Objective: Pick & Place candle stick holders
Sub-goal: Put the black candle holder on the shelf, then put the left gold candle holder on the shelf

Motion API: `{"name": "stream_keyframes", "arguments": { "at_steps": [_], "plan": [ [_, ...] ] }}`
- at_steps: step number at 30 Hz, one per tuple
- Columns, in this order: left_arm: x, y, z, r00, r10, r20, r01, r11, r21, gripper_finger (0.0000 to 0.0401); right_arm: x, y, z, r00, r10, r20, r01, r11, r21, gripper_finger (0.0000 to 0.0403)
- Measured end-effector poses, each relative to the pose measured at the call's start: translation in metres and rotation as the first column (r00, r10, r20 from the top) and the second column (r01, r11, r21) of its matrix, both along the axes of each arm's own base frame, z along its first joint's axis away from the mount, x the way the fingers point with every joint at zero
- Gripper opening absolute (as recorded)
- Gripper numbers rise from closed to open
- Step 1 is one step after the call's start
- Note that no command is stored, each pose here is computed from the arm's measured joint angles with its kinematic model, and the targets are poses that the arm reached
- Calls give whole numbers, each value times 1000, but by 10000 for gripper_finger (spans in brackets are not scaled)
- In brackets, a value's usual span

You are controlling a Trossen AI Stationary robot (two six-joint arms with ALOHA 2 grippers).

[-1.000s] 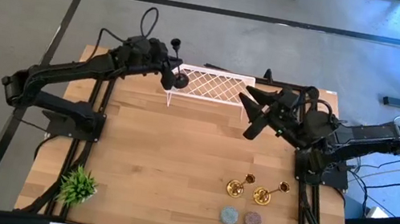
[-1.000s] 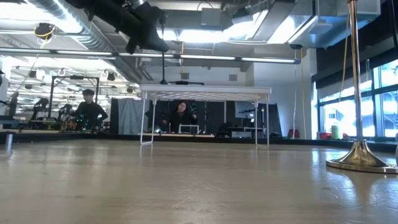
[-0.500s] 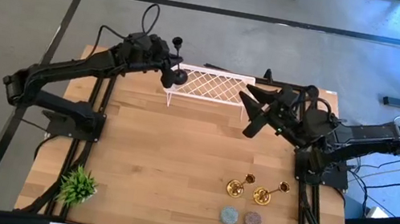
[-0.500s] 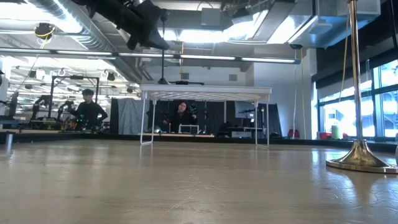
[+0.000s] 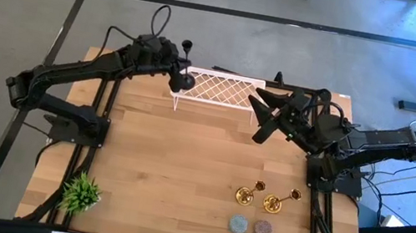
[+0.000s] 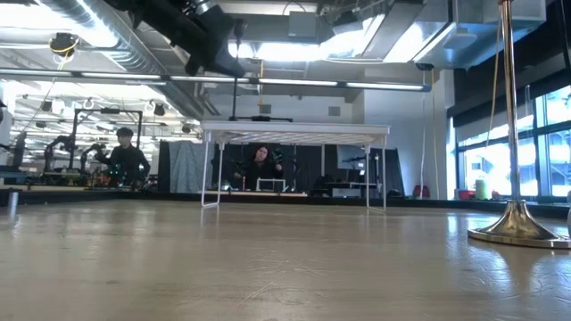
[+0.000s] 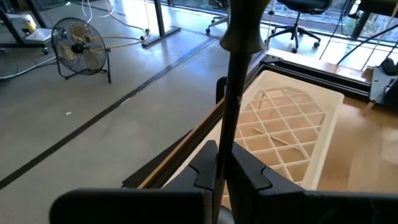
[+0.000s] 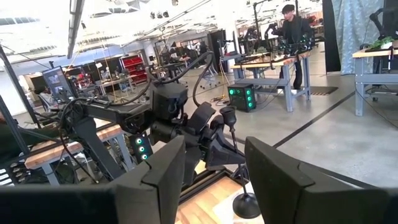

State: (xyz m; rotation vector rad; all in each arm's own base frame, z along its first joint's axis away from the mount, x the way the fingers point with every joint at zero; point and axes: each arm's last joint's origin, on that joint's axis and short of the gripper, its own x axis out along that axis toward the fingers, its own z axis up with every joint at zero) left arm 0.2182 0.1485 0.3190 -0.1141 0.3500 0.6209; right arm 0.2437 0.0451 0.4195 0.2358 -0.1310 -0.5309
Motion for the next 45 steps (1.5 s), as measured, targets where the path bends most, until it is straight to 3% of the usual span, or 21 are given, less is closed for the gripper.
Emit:
{"name": "stream_keyframes", "arguments": {
  "at_steps": [15,36,45],
  "plan": [
    [-1,0,-1,1000,-13,-27,14,1000,17,24,0,0,0,1000,-1,0,1,1000,0,172],
    [-9,-5,8,1000,-14,4,14,1000,25,110,0,0,0,1000,-4,-15,4,1000,-18,172],
    [-19,-12,8,1000,0,-29,-1,999,-35,123,0,-2,0,1000,-10,-14,10,1000,-17,172]
  ]
}}
